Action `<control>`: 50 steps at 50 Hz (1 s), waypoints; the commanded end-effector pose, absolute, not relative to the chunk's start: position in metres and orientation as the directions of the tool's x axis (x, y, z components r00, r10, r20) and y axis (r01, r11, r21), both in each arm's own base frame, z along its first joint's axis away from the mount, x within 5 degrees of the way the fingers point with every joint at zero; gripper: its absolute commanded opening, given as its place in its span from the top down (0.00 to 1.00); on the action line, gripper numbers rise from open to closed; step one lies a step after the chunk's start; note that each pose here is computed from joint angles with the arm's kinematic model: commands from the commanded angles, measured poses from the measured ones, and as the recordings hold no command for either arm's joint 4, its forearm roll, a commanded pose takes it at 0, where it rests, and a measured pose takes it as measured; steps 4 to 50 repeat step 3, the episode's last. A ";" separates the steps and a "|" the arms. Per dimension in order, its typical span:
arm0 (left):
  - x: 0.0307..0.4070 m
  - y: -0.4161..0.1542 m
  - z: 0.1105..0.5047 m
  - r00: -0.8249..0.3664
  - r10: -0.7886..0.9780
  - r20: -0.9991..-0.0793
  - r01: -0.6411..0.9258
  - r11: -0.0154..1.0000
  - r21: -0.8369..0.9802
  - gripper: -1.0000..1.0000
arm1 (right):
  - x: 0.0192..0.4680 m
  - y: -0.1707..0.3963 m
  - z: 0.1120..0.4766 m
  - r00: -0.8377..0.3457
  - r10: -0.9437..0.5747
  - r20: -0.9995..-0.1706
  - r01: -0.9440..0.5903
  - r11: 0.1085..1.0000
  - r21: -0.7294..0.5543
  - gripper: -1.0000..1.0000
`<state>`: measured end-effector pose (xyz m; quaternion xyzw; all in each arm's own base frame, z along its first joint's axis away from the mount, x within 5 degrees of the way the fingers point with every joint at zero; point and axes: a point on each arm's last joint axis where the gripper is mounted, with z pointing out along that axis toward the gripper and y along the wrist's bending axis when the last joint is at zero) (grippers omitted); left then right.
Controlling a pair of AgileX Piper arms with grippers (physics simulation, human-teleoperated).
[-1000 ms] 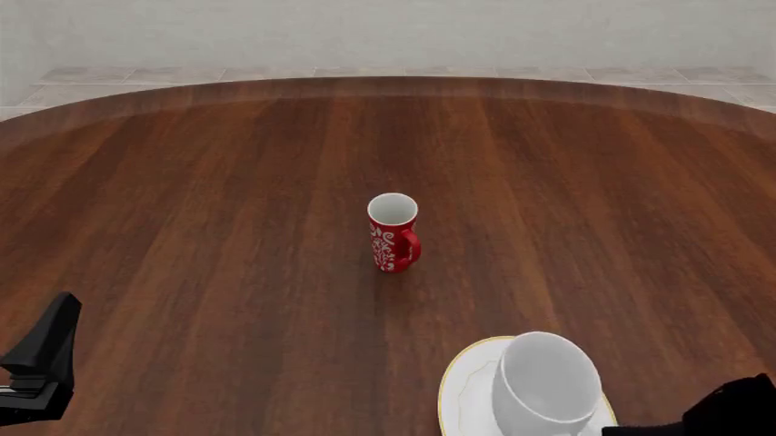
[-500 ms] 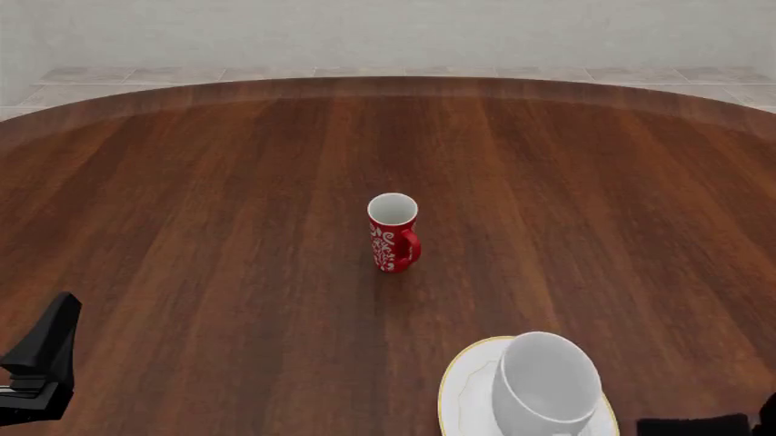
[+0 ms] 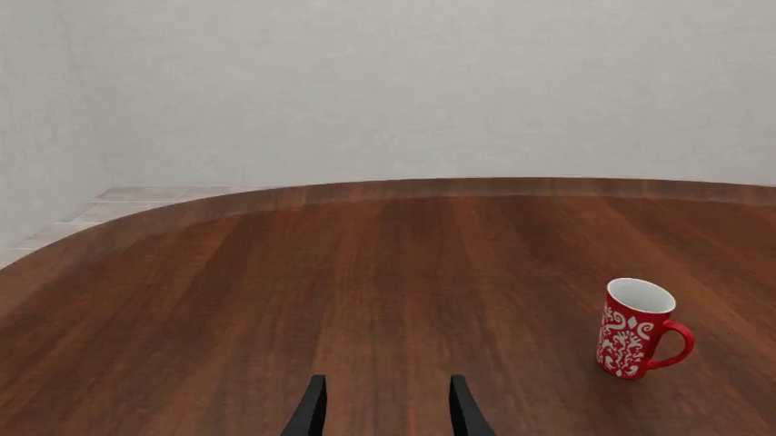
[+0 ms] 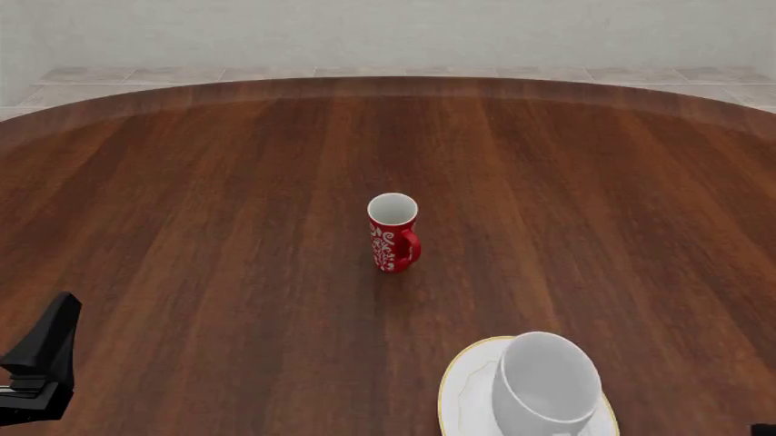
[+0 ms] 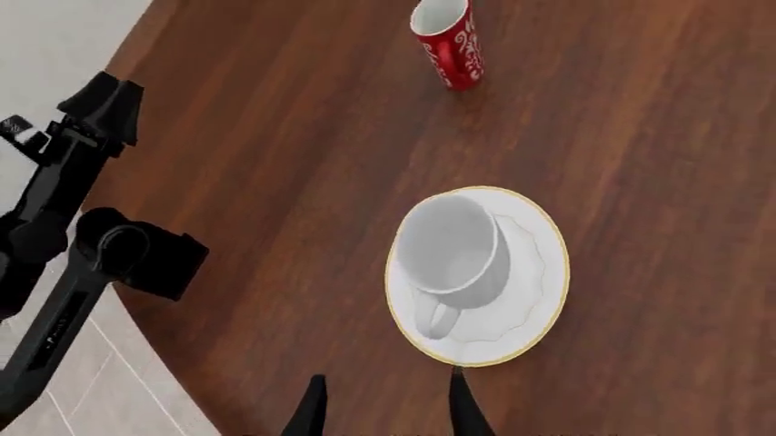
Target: Put the white mug on the plate.
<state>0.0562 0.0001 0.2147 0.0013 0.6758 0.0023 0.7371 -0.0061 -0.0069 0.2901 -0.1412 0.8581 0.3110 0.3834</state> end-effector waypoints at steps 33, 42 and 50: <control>0.056 0.000 0.215 0.087 0.005 -0.996 -0.002 1.000 0.005 0.00 | -0.021 -0.023 0.306 -0.637 0.045 -0.770 -0.479 0.759 0.441 0.00; 0.056 0.000 0.215 0.087 0.005 -0.996 -0.002 1.000 0.005 0.00 | -0.021 -0.023 0.306 -0.637 0.045 -0.770 -0.479 0.759 0.441 0.00; 0.056 0.000 0.215 0.087 0.005 -0.996 -0.002 1.000 0.005 0.00 | -0.021 -0.023 0.306 -0.637 0.045 -0.770 -0.479 0.759 0.441 0.00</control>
